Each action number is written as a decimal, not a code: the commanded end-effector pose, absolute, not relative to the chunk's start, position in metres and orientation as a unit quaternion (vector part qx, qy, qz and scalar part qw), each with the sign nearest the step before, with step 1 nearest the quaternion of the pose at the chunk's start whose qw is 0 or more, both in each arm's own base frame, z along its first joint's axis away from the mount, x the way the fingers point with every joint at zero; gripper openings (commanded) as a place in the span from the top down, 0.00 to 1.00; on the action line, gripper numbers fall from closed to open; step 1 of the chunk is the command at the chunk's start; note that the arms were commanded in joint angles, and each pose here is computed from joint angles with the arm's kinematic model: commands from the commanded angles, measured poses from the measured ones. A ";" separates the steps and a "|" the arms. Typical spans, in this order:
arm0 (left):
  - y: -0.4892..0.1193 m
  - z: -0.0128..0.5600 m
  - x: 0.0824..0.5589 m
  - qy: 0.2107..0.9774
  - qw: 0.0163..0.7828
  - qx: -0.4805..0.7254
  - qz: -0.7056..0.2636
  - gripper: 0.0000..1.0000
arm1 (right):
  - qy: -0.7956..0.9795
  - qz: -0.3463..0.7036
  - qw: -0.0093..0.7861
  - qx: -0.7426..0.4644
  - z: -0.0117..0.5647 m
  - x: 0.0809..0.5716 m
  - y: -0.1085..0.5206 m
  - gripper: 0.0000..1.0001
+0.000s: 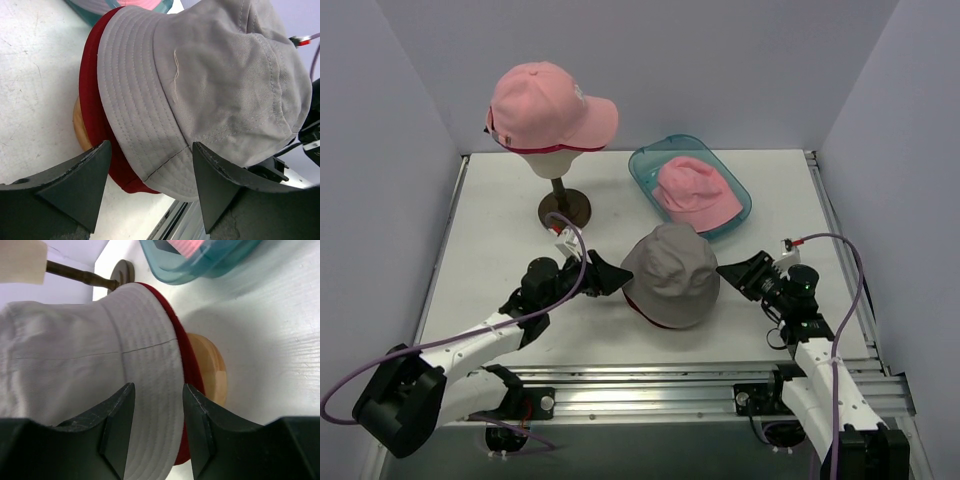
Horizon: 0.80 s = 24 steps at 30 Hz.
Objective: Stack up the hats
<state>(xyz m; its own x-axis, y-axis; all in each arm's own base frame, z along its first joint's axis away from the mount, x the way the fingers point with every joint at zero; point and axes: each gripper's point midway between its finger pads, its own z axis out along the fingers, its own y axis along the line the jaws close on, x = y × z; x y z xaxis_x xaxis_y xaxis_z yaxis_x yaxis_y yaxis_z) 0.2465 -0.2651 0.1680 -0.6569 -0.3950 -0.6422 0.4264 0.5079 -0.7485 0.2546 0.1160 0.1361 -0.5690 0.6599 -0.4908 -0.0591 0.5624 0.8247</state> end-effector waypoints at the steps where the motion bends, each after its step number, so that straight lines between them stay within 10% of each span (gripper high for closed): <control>1: -0.269 0.184 0.250 0.737 0.434 0.019 -0.519 0.26 | 0.756 0.449 0.443 0.175 0.147 0.262 0.120 0.60; 16: -0.270 0.173 0.254 0.742 0.432 0.018 -0.512 0.46 | 0.748 0.461 0.445 0.174 0.141 0.265 0.123 0.60; 24: -0.269 0.164 0.256 0.751 0.430 0.013 -0.501 0.73 | 0.756 0.452 0.439 0.178 0.132 0.265 0.121 0.54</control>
<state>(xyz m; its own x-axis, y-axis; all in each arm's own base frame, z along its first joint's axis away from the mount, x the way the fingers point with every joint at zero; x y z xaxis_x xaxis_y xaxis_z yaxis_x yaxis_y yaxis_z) 0.2502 -0.2677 0.1510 -0.6733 -0.3914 -0.6273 0.4061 0.5133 -0.7561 0.2621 0.1200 0.1244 -0.5643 0.6779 -0.4711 -0.0803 0.5229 0.8486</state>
